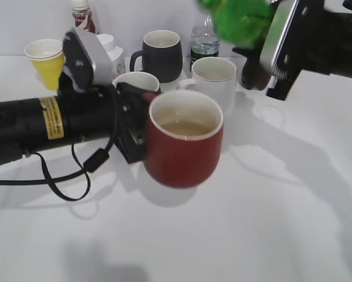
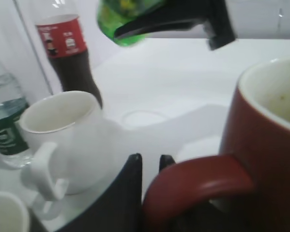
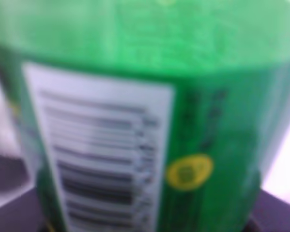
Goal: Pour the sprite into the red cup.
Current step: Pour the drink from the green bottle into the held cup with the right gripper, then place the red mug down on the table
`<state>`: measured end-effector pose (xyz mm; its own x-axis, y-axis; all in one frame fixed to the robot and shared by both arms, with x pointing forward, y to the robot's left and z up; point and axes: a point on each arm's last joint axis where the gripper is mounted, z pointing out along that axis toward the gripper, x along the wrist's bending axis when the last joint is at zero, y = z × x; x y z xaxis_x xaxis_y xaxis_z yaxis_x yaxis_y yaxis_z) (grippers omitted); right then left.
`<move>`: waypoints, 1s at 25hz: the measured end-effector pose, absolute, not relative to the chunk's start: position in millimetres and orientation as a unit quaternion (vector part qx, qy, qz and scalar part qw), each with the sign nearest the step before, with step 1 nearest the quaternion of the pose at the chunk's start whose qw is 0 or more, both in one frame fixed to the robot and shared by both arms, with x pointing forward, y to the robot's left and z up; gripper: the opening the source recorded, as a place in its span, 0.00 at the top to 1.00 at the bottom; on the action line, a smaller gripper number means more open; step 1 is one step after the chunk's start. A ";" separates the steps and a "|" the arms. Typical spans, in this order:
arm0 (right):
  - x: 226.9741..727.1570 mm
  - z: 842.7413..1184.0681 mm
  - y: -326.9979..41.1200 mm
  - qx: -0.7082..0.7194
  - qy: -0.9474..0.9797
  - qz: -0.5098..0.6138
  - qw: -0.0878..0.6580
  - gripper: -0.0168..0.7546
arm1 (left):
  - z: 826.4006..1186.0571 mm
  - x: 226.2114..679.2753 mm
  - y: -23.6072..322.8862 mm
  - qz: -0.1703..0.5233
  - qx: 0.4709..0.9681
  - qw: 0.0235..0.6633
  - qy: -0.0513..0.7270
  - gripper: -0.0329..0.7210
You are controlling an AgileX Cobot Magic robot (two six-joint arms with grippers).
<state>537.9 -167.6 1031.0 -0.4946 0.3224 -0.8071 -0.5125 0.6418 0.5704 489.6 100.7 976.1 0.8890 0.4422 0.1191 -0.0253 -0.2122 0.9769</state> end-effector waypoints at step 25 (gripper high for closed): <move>577.1 1040.1 -189.3 0.401 0.593 0.586 0.379 0.45 | 1034.7 520.3 267.7 0.410 0.622 0.525 0.412 0.85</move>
